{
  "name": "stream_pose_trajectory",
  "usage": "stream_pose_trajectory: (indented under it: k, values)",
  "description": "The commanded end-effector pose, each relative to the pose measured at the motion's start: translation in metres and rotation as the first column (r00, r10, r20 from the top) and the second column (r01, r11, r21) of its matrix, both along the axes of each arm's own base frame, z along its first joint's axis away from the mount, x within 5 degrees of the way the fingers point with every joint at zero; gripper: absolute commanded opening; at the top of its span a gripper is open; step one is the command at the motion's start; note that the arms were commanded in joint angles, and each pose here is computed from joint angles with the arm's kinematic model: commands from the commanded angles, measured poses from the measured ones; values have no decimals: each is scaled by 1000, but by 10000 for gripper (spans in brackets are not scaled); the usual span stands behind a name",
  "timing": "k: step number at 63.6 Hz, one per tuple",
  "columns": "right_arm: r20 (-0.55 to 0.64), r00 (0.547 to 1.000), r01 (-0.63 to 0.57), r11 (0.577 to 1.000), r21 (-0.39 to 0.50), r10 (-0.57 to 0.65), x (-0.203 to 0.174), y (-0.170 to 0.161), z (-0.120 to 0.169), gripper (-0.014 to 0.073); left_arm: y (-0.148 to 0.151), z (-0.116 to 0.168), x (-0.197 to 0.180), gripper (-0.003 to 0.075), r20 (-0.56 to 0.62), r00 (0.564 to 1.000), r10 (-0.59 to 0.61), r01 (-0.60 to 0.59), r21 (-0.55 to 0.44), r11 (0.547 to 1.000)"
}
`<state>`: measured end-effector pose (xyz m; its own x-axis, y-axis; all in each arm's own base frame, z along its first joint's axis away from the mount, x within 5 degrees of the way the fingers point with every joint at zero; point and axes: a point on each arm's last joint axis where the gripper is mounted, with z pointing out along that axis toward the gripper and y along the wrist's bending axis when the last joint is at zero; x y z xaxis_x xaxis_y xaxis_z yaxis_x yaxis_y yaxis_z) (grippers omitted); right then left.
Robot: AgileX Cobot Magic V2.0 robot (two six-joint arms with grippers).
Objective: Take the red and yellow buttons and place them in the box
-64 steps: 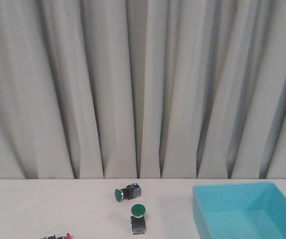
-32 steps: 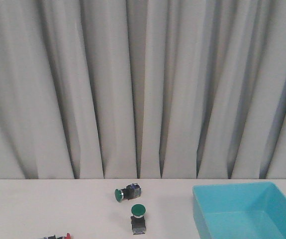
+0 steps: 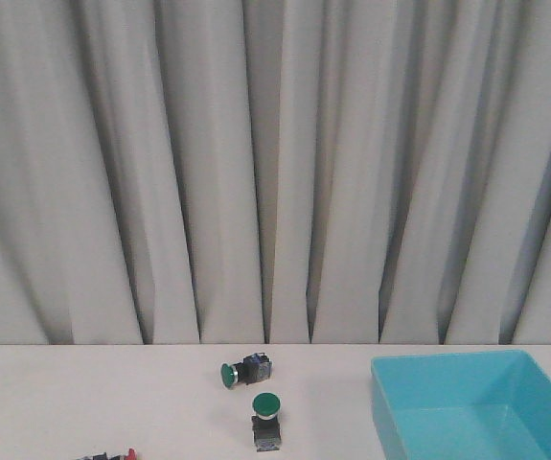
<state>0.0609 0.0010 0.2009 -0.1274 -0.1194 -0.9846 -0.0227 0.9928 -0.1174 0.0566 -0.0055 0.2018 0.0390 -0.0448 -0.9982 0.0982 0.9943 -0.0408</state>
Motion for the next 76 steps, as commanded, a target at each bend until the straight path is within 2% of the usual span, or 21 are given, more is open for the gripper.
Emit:
stream_pose_trajectory:
  k: [1, 5, 18, 27, 69, 76]
  values:
    - [143, 989, 24, 998, 65, -33, 1, -2, 6, -6, 0, -8, 0, -7, 48, 999, -4, 4, -14, 1000]
    - [175, 984, 22, 997, 70, -34, -2, -2, -1, -6, 0, -8, 0, -7, 48, 999, -4, 4, -14, 1000]
    - [169, 985, 25, 995, 99, -42, -5, -2, -2, -3, 0, -8, 0, -7, 49, 999, -4, 4, -14, 1000]
    - [170, 985, 25, 997, 72, -37, -5, -2, -2, -3, 0, -8, 0, -7, 49, 999, -4, 4, -14, 1000]
    - [172, 984, 23, 995, 95, -39, -5, -2, -2, -3, 0, -8, 0, -7, 49, 999, -4, 4, -14, 1000]
    - [173, 984, 22, 995, 95, -39, -5, -2, -1, -3, 2, -8, 0, -7, 50, 998, 43, -42, -14, 999]
